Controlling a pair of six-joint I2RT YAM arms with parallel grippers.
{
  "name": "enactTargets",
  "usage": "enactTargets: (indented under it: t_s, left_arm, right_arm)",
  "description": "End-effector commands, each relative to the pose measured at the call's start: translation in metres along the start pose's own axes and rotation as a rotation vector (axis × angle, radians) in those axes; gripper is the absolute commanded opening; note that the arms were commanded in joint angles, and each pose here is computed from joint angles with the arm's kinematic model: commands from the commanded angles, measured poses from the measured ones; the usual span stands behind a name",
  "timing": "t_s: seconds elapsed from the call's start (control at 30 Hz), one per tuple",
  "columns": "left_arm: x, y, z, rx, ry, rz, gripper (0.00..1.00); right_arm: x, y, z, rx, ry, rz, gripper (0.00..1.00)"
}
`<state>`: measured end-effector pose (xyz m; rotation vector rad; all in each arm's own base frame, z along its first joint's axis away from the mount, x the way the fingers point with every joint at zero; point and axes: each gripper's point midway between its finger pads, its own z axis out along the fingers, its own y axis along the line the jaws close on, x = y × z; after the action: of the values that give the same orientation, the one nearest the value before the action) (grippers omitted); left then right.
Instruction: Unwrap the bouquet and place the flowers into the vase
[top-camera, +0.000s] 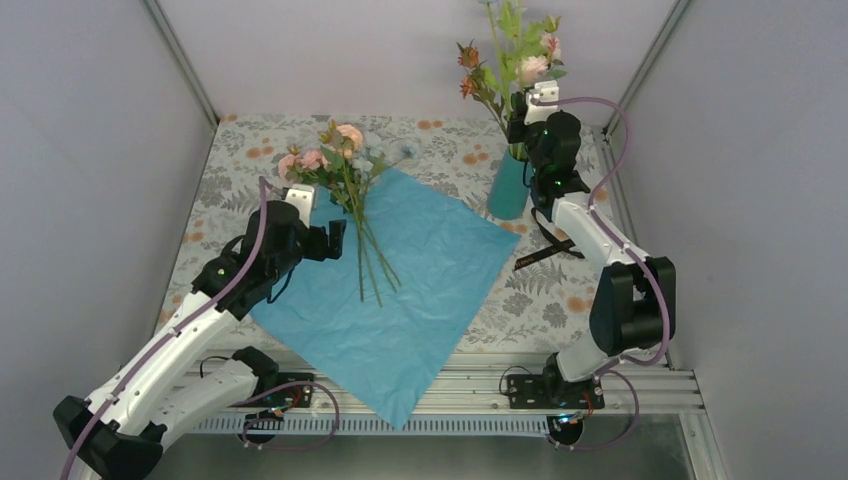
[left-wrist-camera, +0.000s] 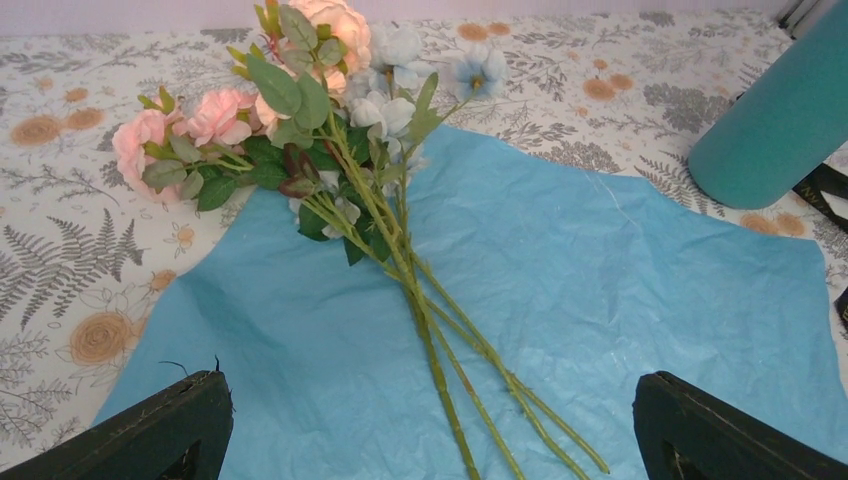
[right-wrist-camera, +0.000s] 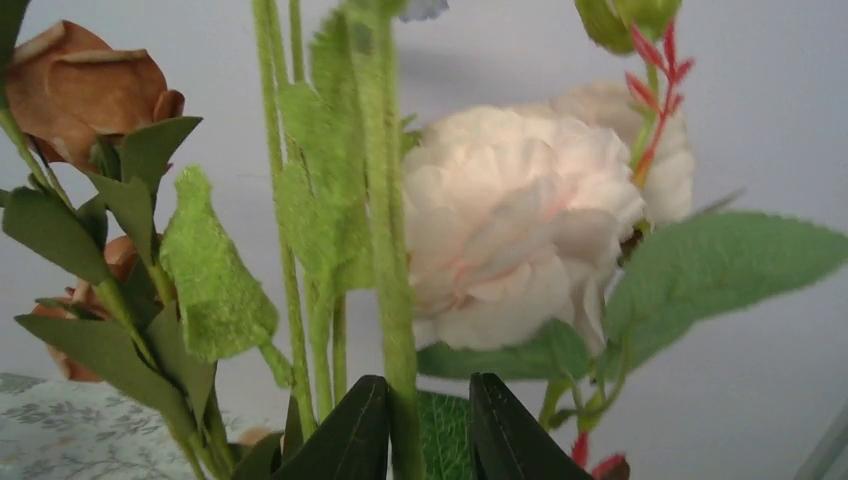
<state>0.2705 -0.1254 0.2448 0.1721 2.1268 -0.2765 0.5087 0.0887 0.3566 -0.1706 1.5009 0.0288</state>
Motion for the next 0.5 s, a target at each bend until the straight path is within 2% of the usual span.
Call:
enactTargets:
  t_s: [0.0, 0.2, 0.47]
  left_arm:
    - [-0.003, -0.002, -0.005, 0.014, -0.025, 0.000, 1.00]
    - [-0.006, -0.002, -0.007, 0.016, -0.037, 0.001, 1.00]
    - [-0.007, -0.004, -0.008, 0.027, -0.041, 0.003, 1.00]
  right_arm:
    - [-0.014, -0.011, -0.012, 0.039, 0.066, 0.090, 0.25]
    - [0.009, -0.002, -0.023, 0.031, 0.274, 0.209, 0.32]
    - [0.014, 0.030, -0.067, -0.029, 0.372, 0.348, 0.42]
